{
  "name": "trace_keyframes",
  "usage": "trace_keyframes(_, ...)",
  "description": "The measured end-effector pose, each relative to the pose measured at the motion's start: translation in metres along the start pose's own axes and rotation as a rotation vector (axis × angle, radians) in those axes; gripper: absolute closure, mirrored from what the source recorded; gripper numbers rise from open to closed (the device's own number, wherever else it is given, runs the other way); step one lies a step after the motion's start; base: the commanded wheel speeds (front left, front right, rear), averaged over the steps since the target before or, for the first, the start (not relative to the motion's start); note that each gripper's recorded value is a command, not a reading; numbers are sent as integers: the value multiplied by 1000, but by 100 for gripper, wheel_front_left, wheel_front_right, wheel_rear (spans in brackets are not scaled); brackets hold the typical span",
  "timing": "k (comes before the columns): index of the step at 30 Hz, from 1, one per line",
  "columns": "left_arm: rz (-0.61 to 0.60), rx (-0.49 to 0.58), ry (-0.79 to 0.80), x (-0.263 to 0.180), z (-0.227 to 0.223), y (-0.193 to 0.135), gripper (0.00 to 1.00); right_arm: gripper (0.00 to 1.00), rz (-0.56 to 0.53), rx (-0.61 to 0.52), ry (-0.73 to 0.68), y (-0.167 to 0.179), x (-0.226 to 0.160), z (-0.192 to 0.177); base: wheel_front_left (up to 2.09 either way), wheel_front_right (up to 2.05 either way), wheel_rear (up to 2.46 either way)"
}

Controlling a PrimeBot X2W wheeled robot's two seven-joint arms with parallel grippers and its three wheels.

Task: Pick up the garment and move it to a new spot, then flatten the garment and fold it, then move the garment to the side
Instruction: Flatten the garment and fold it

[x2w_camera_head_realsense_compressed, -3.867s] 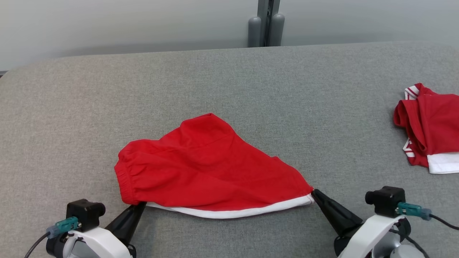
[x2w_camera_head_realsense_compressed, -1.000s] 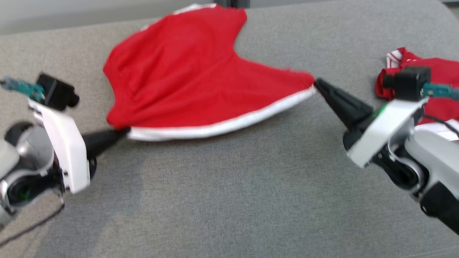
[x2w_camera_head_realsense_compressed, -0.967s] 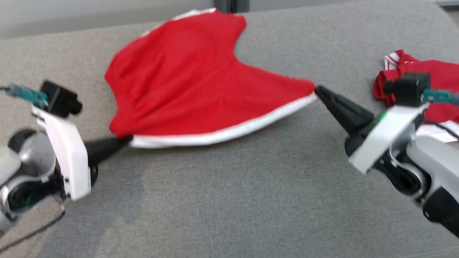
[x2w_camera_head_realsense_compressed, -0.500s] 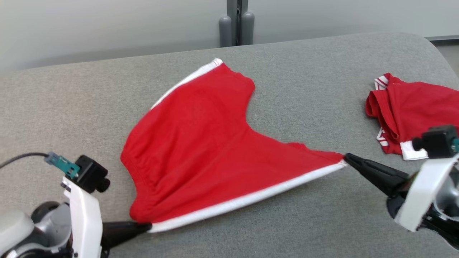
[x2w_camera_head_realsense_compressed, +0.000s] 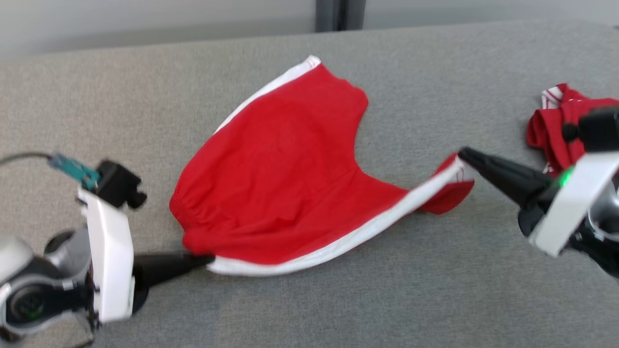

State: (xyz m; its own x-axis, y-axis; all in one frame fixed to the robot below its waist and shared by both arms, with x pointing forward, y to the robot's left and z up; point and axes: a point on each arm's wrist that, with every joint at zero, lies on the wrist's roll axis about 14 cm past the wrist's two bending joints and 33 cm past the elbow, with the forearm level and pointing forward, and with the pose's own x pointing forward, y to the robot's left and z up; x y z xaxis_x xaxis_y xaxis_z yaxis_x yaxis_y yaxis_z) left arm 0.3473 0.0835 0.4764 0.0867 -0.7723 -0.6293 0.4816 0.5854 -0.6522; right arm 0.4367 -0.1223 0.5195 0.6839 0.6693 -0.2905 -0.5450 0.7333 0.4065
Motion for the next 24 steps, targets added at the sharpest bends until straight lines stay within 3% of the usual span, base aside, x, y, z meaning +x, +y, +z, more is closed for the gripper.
trace_keyframes(11, 31, -75, -46, 8, 61, 53, 100, 100, 25, -27, 8, -27, 99, 34, 0, 0, 0)
trace_keyframes(24, 61, -147, -132, 1, 72, 89, 100, 100, 34, -29, 0, -47, 177, 45, 0, 0, 0)
